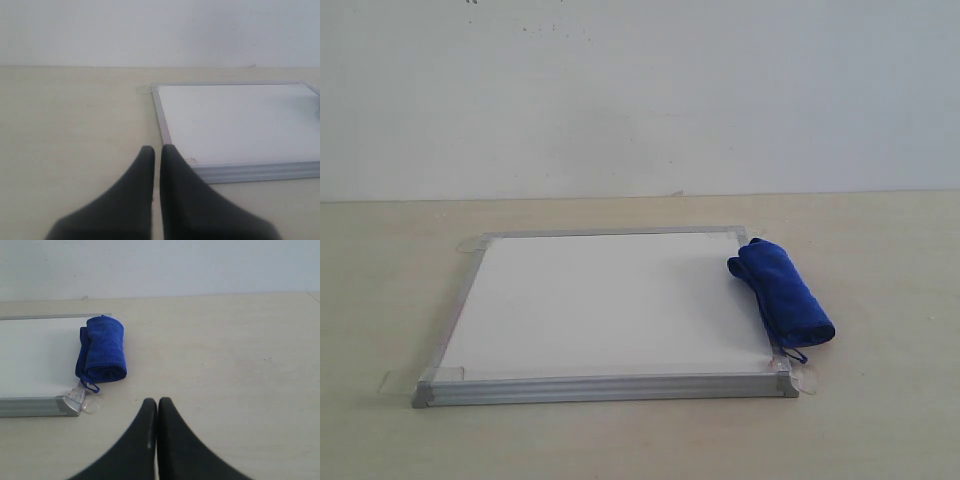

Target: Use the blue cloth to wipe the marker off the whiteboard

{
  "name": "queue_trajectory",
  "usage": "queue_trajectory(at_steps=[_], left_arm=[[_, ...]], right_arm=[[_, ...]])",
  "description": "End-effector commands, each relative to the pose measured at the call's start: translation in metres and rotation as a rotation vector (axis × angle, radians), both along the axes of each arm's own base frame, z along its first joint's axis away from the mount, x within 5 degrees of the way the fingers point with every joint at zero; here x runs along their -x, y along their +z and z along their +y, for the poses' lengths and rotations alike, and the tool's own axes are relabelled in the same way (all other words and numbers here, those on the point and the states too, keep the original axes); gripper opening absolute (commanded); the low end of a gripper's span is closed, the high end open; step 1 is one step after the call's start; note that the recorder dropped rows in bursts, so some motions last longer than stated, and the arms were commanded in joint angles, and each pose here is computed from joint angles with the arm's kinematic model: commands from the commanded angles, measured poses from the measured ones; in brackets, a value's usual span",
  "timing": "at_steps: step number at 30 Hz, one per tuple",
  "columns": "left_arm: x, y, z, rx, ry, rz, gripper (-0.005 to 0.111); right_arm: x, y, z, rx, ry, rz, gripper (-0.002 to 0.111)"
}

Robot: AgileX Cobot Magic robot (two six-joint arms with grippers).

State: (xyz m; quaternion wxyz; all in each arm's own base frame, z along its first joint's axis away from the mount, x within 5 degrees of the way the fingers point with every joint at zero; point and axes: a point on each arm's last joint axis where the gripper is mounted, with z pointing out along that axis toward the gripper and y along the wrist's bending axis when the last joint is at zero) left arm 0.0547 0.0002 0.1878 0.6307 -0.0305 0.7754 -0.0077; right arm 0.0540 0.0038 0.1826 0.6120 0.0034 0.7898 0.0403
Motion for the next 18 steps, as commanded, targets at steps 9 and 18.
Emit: queue_trajectory(at_steps=[9,18], left_arm=[[0.0002,-0.0015,-0.0002,-0.008,-0.006,0.005,0.004],[0.0002,-0.0015,-0.0002,-0.008,-0.006,0.005,0.004]], right_arm=[[0.0001,0.0017,-0.0004,0.001,-0.006,-0.017,0.000],[0.0001,0.0017,-0.0004,0.001,-0.006,-0.017,0.000]])
